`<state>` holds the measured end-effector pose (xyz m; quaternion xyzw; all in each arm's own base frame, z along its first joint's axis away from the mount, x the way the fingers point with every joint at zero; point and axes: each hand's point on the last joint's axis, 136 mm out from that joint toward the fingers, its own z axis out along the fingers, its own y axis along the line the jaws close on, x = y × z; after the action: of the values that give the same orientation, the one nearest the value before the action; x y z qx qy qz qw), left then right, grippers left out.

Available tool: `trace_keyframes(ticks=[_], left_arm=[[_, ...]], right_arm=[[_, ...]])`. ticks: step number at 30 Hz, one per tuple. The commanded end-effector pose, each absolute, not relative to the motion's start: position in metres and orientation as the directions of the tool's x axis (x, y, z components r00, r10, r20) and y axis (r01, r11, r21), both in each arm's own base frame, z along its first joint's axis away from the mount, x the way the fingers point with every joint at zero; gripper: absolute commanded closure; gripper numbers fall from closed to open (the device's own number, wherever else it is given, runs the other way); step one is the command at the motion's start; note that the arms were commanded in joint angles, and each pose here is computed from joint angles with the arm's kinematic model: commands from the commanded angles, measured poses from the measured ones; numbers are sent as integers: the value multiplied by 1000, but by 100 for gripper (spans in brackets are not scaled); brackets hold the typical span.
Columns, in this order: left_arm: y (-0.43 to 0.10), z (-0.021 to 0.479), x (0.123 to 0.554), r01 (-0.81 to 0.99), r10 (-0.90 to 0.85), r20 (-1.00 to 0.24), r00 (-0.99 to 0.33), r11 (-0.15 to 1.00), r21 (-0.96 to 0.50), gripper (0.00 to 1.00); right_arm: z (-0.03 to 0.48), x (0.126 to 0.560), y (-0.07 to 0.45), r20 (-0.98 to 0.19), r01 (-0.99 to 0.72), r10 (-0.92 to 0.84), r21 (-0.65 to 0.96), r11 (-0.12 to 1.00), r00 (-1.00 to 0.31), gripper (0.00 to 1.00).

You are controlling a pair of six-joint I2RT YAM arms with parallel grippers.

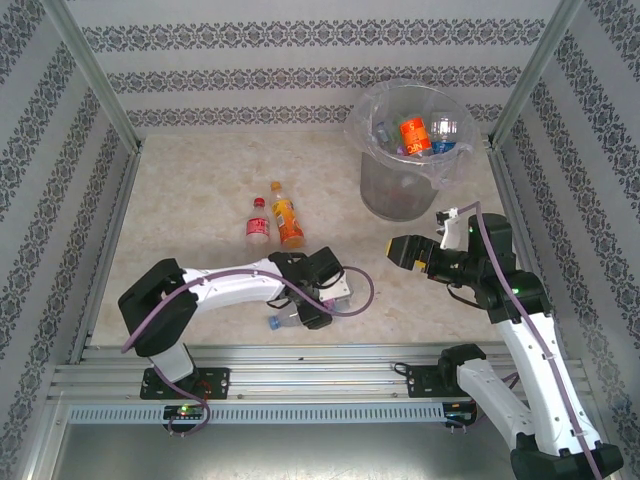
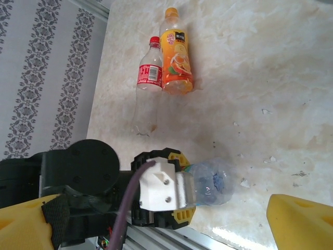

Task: Put the plastic bottles in the bin

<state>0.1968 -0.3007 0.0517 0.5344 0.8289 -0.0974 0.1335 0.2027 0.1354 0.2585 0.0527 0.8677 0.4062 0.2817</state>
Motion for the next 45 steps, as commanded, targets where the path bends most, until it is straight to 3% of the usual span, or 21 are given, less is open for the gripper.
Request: trace_keyframes(ticks=[1,6,10,14,18,30,33,35,39,44,45], left_arm=[[-320,92,211,835,703,-483,-522,535,-124,33],[-338,147,228,720,452,-599,-661,606,-338,34],[-355,182,233,646,262,-623,-737,540,-538,34],[-368,210,233,615,163,-617,-770,447,-649,34],[-378,231,228,630,142,-627,-766,361,-687,34],[-386,248,220,674,131,-670,-731,289,-679,35],[-388,248,219,680,133,-676,-725,289,-673,35],[-388,249,221,681,123,-680,-723,294,-670,34],[-386,252,232,660,81,-679,-730,342,-669,29],[-387,279,242,661,-3,-702,-712,332,-673,1],[-385,282,243,663,-11,-708,-707,340,-667,0]], right_arm=[[261,207,137,-432,-125,365,769,627,-825,3],[262,210,147,-440,-181,354,799,573,-825,4],[258,209,158,-455,-229,324,807,545,-830,3],[253,209,170,-466,-259,287,799,544,-837,2],[247,215,181,-485,-270,262,774,572,-834,2],[246,238,205,-481,-274,266,784,557,-835,2],[248,242,207,-480,-274,275,790,548,-833,10],[250,243,209,-478,-275,274,792,546,-834,22],[260,246,204,-500,-279,295,782,557,-814,38],[286,254,189,-574,-296,300,721,626,-762,41],[294,258,183,-595,-297,302,701,648,-745,42]])
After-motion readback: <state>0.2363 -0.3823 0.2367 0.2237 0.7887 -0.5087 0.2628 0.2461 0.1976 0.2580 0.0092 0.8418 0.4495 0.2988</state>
